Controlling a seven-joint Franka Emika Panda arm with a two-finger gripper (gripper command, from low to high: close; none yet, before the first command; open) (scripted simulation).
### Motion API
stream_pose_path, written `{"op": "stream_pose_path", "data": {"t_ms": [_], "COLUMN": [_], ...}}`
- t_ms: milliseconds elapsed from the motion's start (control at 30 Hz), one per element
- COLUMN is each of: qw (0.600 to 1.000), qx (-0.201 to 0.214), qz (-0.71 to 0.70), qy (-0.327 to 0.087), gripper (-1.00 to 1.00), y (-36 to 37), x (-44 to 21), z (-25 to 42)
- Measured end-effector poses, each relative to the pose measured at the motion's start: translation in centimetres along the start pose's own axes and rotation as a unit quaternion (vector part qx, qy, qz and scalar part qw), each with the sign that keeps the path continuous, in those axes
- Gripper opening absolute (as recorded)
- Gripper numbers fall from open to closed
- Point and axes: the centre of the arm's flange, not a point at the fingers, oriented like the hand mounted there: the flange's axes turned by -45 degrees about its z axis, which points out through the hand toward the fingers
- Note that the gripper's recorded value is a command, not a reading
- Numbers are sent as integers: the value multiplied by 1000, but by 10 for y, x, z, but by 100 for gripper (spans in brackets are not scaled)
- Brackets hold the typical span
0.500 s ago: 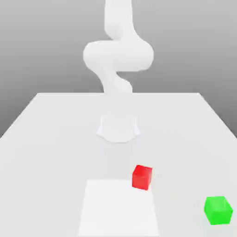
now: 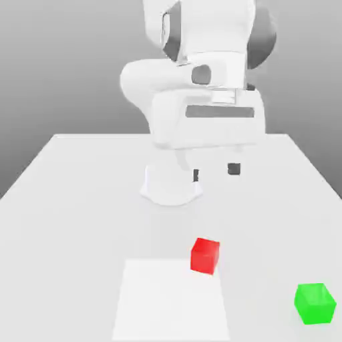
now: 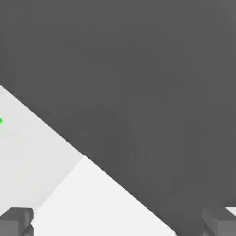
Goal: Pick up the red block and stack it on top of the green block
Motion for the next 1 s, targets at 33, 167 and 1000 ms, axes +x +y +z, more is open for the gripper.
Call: {"op": "stream_pose_path", "data": {"t_ms": [33,167,1000], "qw": [1000,990,976], "qx": [12,63,102], "qz": [-23,-116,-180], "qy": [-10,-46,-67], "gripper": [0,0,-100], "y": [-9,-51,-86], "x": [-7,-39,-69], "z": [17,75,132]}}
